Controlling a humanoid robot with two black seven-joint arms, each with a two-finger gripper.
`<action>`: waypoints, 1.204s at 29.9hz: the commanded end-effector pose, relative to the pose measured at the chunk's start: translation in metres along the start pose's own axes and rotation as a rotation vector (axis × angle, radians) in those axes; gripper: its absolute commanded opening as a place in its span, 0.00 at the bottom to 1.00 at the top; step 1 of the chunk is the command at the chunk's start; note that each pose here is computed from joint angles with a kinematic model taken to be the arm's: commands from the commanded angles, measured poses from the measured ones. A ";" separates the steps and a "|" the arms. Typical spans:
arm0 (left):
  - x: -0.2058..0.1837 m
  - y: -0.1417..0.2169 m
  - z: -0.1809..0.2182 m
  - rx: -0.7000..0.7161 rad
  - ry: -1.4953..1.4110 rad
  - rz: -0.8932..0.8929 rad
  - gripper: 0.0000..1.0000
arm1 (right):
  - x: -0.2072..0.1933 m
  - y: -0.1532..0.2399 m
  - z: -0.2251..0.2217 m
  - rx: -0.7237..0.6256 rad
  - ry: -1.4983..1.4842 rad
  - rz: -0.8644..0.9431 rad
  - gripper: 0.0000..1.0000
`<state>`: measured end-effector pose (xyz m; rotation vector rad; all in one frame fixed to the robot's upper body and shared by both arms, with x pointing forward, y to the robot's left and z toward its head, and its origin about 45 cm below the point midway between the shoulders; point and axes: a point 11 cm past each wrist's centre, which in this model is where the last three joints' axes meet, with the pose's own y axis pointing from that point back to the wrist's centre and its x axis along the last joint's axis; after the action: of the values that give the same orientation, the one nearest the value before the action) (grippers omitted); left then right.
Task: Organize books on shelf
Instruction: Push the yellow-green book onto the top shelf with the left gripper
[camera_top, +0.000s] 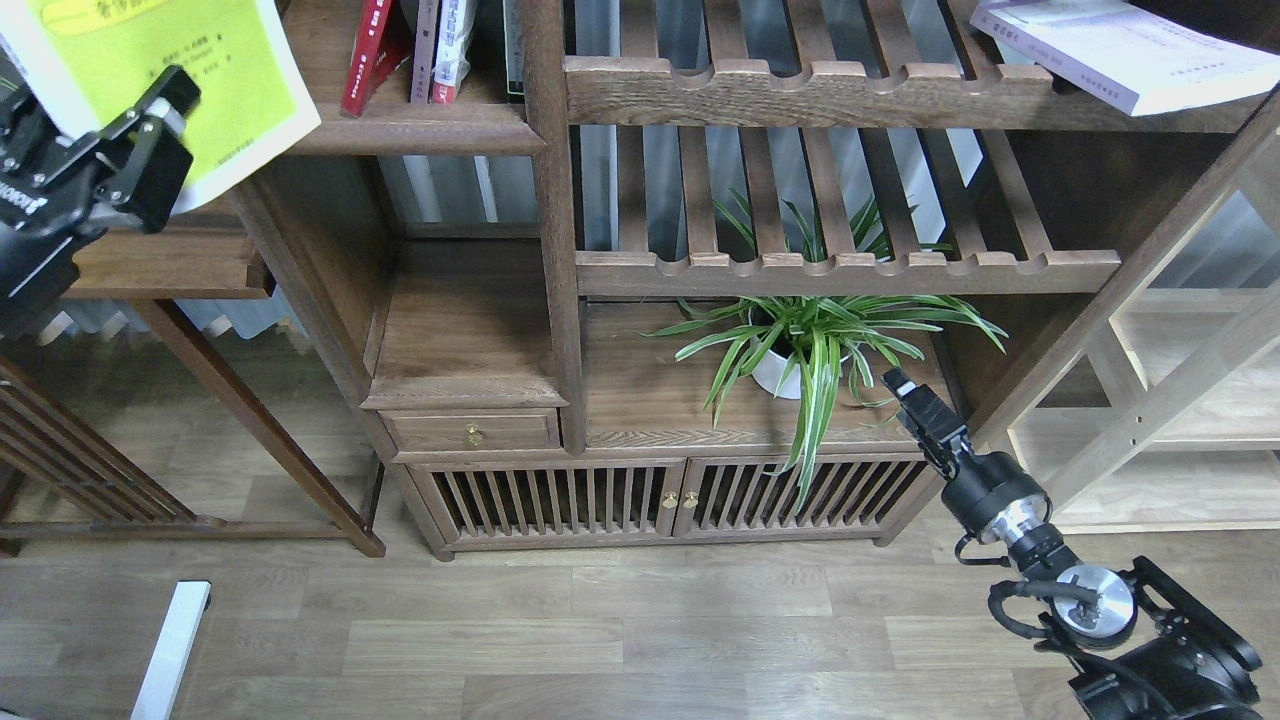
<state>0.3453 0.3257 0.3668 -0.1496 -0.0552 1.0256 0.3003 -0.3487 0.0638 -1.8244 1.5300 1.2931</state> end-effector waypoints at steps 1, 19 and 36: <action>0.001 -0.005 -0.001 0.015 -0.003 -0.005 0.00 | -0.002 -0.002 0.004 -0.004 -0.006 -0.007 0.92; -0.006 -0.038 0.010 0.035 -0.062 -0.054 0.00 | -0.020 -0.011 -0.001 0.001 -0.001 -0.062 0.92; 0.026 -0.016 0.027 0.033 -0.108 0.040 0.00 | -0.020 -0.011 -0.001 -0.009 0.009 -0.062 0.92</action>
<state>0.3676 0.3402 0.3968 -0.0686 -0.1412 1.0666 0.3109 -0.3347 0.0782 -1.8671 1.4610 1.2693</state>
